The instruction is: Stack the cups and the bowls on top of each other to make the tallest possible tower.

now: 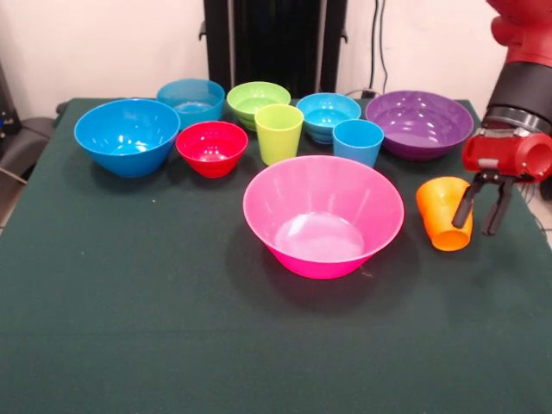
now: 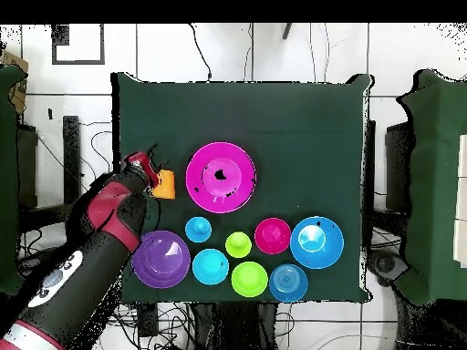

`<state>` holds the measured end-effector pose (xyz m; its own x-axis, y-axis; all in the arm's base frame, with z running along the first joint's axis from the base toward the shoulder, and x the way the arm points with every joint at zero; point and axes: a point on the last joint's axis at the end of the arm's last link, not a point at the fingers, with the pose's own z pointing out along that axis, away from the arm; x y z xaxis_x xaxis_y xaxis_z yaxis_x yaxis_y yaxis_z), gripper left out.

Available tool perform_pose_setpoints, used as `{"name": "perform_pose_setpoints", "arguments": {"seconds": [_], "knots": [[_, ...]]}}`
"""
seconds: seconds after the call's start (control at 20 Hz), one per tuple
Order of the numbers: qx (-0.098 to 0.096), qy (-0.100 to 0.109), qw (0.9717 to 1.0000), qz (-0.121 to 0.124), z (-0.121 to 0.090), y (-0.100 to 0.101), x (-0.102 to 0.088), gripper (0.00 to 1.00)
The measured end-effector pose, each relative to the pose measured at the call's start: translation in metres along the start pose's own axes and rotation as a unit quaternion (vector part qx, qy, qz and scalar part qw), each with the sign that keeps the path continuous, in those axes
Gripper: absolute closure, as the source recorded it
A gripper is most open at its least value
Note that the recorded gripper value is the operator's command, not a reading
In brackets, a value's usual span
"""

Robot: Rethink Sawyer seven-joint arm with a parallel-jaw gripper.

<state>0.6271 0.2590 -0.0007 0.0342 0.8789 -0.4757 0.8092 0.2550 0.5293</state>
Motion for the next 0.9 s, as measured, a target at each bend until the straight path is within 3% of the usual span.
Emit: {"name": "perform_pose_setpoints", "arguments": {"seconds": [0.2,0.45,0.9], "knots": [[0.011,0.000,0.9998,0.014,-0.009,-0.004,-0.009,0.00],[0.026,0.019,0.9979,0.057,-0.042,0.000,-0.021,0.00],[0.026,0.041,0.9947,0.091,-0.074,0.016,-0.028,0.00]]}}
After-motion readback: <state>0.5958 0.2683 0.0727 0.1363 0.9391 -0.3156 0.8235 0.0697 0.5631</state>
